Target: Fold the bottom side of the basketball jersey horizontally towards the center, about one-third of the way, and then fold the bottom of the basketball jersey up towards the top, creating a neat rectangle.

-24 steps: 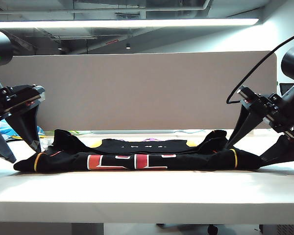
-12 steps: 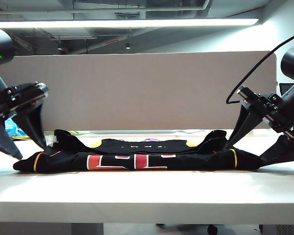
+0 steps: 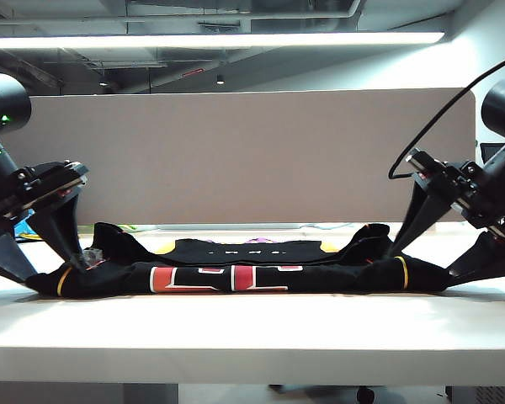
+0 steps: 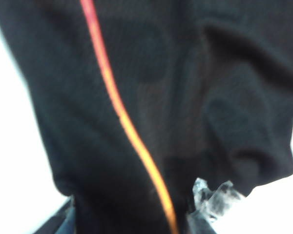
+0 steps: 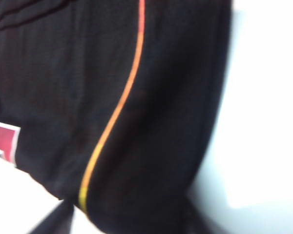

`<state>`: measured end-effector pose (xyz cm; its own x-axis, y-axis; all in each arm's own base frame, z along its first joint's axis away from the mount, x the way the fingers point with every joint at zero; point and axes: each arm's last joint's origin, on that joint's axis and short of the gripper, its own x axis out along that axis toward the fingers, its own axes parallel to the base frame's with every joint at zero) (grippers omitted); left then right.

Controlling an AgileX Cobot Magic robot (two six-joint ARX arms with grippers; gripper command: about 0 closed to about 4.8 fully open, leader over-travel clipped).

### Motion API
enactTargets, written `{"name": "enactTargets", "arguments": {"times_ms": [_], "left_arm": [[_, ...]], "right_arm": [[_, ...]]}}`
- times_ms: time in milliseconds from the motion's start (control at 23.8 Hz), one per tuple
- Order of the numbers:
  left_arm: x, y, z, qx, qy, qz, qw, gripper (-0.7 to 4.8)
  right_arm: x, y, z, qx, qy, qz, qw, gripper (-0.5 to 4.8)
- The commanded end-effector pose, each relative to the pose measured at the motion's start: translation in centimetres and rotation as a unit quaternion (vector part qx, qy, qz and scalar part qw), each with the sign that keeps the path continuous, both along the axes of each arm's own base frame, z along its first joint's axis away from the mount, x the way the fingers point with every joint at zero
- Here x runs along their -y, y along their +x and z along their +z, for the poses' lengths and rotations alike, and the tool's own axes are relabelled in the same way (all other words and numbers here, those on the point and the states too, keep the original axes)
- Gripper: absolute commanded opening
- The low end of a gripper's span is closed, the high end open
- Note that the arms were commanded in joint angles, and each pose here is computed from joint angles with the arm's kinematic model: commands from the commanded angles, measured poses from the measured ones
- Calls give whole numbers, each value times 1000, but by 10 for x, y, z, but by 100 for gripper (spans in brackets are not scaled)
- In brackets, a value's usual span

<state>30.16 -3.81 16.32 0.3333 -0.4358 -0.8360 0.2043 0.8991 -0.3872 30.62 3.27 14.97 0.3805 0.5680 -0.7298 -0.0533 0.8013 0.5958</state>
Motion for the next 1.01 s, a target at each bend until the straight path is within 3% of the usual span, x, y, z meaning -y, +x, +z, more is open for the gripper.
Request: {"name": "enactTargets", "arguments": {"times_ms": [42, 84, 126, 252, 379, 505, 631, 841, 925, 1010], "left_arm": [[0, -2, -12, -31, -16, -6, 999, 174], [0, -1, -12, -31, -16, -6, 999, 134], [1, 0, -12, -26, -17, -6, 999, 82], [1, 0, -12, -20, -17, -10, 1000, -5], [0, -7, -7, -39, -21, -15, 999, -6], [-1, -23, 14, -46, -16, -29, 998, -6], [-3, -49, 44, -50, -14, -33, 998, -6], [-6, -86, 63, -92, -1, -71, 993, -6], [-7, -93, 71, -74, -1, -72, 995, -6], [-6, -90, 81, -10, -7, -59, 998, -6]], "right_arm": [[2, -3, -6, -21, -25, -12, 999, 201], [2, -3, -6, -20, -26, -13, 999, 185], [2, -3, -6, -17, -27, -12, 999, 135], [2, -1, -5, -9, -24, -11, 1000, -8], [0, -6, -3, -26, -1, 9, 1000, -8], [-3, -22, 9, -33, -20, 46, 998, -8], [-4, -51, 31, -26, -20, 57, 998, -8], [-3, -103, 62, -1, -24, 71, 997, -8], [-1, -117, 78, 36, -25, 66, 997, -8], [0, -119, 93, 81, -23, 38, 996, -8]]}}
